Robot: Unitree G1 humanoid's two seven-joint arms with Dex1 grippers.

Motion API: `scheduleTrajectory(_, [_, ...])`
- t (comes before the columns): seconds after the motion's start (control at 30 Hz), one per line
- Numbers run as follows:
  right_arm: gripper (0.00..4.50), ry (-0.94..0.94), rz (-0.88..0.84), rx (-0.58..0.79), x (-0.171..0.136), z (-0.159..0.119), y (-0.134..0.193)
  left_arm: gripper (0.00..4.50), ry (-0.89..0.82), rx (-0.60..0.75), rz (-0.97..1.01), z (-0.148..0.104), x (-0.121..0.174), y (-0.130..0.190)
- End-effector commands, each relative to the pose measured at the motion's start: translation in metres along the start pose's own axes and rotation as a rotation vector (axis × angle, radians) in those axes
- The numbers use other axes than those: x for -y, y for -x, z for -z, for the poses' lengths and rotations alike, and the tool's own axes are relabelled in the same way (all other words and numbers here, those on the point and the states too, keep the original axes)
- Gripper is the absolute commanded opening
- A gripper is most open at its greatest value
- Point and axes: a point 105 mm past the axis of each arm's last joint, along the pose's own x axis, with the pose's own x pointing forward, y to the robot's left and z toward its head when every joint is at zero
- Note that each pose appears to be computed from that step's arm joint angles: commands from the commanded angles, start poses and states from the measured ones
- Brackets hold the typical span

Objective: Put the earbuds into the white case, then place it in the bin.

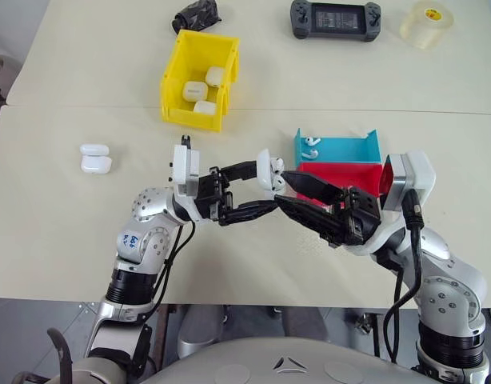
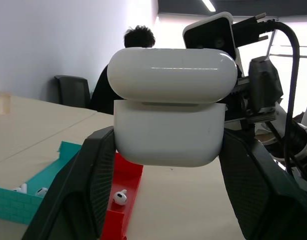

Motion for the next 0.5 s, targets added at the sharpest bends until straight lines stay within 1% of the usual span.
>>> scheduleTrajectory(0.03, [3.82, 0.025, -0.017, -0.039, -0.003, 0.002, 0.001, 2.76, -0.052, 0.036, 0.041, -0.012, 0.005, -0.008])
scheduleTrajectory(0.3, [3.82, 0.097, 0.069, -0.082, 0.014, -0.011, 0.025, 2.76, -0.103, -0.084, -0.034, -0.009, -0.008, 0.009])
scheduleTrajectory(0.37, [3.44, 0.142, 0.103, -0.110, 0.022, -0.016, 0.033, 2.76, -0.144, -0.182, -0.076, -0.006, -0.018, 0.017])
scheduleTrajectory(0.43, [2.94, 0.188, 0.103, -0.148, 0.026, -0.020, 0.034, 2.76, -0.224, -0.343, -0.099, 0.003, -0.030, 0.025])
scheduleTrajectory(0.47, [2.55, 0.207, 0.094, -0.161, 0.027, -0.022, 0.032, 2.76, -0.257, -0.425, -0.102, 0.008, -0.035, 0.029])
scheduleTrajectory(0.5, [2.22, 0.222, 0.075, -0.171, 0.026, -0.025, 0.028, 2.76, -0.294, -0.479, -0.095, 0.010, -0.039, 0.031])
